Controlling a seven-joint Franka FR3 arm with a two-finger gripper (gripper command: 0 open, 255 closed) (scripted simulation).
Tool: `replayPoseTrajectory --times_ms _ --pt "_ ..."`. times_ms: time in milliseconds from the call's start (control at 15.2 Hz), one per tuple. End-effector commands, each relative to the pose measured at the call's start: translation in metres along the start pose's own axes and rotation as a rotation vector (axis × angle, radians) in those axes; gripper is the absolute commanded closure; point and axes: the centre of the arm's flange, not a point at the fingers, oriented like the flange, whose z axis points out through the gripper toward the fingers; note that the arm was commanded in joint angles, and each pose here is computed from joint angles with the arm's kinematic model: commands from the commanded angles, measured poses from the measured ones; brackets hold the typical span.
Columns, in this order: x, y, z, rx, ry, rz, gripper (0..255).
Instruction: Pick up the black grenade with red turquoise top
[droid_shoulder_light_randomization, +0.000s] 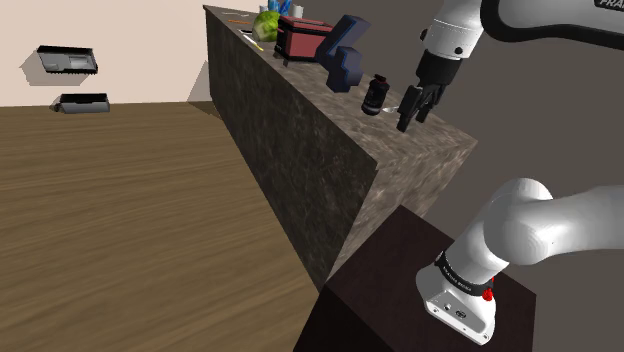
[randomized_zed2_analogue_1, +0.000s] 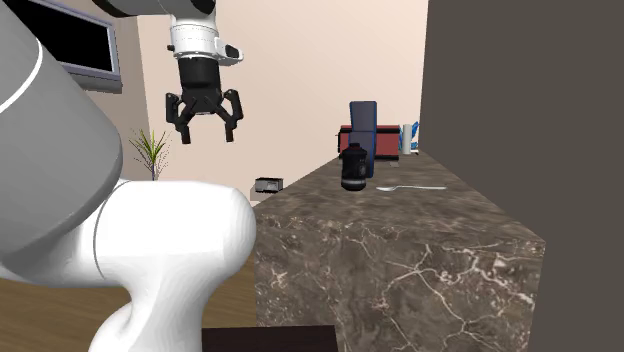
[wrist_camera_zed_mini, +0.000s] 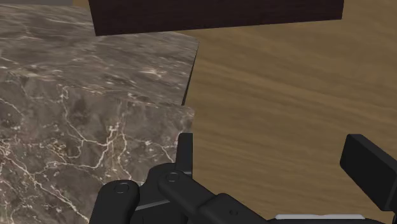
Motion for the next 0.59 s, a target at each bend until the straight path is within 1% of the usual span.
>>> replayPoseTrajectory --times_ms 0,528 --pt "0.0 0.0 0.0 0.0 0.0 0.0 0" --pt "0.056 0.087 0.011 -0.004 0.013 -0.056 0"
